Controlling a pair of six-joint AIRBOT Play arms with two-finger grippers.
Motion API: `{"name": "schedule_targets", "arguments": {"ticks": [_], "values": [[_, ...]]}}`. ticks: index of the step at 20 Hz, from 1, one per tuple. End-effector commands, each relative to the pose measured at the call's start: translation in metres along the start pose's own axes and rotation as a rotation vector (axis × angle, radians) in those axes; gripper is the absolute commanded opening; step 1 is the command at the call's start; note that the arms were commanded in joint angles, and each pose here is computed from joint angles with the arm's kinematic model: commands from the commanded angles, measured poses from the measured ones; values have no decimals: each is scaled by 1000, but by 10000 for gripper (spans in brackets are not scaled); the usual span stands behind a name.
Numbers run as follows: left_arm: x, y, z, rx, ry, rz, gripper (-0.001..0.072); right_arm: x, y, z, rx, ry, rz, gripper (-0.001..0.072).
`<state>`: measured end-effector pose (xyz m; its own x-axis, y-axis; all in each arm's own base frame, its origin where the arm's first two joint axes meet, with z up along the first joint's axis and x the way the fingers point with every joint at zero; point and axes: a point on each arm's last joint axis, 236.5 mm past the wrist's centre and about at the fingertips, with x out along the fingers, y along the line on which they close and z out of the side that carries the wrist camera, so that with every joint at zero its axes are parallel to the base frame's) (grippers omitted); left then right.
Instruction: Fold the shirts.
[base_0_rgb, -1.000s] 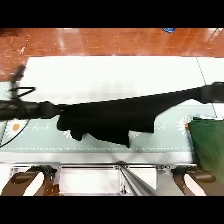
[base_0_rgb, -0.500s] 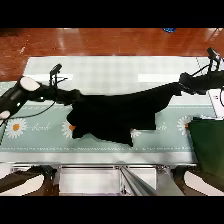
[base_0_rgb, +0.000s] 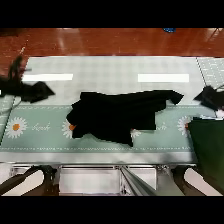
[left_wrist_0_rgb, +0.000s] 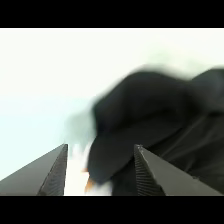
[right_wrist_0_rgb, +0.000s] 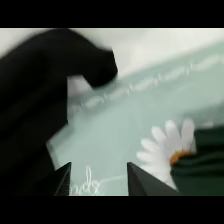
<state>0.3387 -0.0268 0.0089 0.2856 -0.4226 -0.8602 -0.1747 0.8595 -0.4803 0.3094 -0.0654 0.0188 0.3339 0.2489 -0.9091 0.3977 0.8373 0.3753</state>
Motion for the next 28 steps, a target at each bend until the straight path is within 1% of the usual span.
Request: {"name": "schedule_targets", "arguments": {"ticks": [1,3,6,8,11,12,14,15,18,22,24,28], "values": [[31,24,-78,-188,136,-78,502,34,12,-66,58,44,129,408],[54,8,-102,-227,170,-201,502,52,36,-102,55,101,226,408],[71,2,-102,-248,139,-274,502,67,44,-134,15,181,230,408],[80,-5,-102,-224,151,-301,502,71,48,-140,-11,194,228,408],[101,-6,-108,-200,180,-271,501,77,44,-143,4,198,177,408],[106,-8,-110,-189,188,-264,490,78,42,-146,3,207,158,408],[109,-11,-106,-164,184,-258,36,78,46,-152,0,231,160,408],[107,-14,-101,-144,171,-264,26,79,48,-154,-4,234,159,408],[101,-20,-88,-110,151,-275,26,88,52,-149,17,218,147,408],[99,-23,-89,-96,160,-286,26,121,56,-155,47,285,149,408],[98,-25,-93,-96,175,-295,26,134,60,-156,105,317,177,408],[97,-27,-96,-95,190,-303,26,151,87,-146,172,294,275,406]]}}
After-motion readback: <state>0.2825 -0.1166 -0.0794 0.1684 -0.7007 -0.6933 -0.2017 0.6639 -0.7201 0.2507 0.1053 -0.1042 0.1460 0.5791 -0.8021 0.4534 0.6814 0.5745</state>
